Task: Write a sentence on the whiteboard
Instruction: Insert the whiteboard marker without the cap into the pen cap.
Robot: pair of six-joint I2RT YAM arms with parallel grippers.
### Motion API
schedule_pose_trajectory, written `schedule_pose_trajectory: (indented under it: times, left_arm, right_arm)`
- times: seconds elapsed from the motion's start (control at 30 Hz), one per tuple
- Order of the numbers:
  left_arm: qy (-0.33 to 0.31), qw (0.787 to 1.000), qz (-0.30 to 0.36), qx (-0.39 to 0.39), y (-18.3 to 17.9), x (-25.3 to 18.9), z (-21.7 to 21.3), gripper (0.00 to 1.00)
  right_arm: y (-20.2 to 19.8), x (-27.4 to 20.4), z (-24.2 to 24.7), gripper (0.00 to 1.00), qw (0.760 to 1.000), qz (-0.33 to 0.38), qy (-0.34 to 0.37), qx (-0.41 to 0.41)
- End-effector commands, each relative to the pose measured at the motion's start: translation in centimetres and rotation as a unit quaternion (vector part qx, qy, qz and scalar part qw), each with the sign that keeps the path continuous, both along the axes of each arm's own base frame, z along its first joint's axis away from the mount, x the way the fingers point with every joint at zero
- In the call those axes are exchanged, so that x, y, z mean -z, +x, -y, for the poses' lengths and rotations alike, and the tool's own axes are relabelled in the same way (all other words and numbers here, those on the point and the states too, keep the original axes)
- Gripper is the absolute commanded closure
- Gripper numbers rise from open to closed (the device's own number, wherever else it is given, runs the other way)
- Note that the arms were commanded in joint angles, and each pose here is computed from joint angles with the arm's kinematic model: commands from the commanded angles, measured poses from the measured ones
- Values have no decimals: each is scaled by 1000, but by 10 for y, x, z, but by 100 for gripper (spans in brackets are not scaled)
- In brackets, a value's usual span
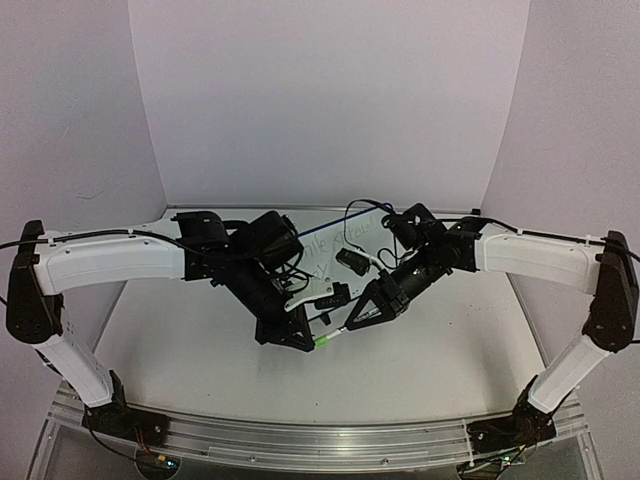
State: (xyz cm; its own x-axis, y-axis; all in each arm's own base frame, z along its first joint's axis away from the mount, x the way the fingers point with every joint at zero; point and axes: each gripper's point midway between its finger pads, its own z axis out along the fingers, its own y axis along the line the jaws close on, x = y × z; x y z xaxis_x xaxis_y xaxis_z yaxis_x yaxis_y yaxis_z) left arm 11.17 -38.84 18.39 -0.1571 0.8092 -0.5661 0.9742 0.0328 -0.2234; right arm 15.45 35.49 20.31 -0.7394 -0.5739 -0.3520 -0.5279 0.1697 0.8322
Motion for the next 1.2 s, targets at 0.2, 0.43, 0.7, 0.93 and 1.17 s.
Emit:
schedule_pose_trajectory:
  times: [0.2,0.43,0.7,0.93,1.17]
  left_arm:
    - [-86,995,48,-5,17,-42,36,100]
    - [-93,994,43,-27,24,-46,45,100]
    - [-101,993,35,-47,28,-49,51,100]
    - [-119,991,34,-42,29,-56,58,100]
    - [-134,989,47,-39,31,-63,60,100]
  right_arm:
    - [-5,7,-21,100,999,15,8,-30]
    - [-4,15,-27,100,999,29,-8,-27]
    - [-4,19,-31,100,999,31,-5,-18]
    - [-9,21,-36,100,999,20,3,-27]
    - [-16,22,-39,100,999,11,11,-39]
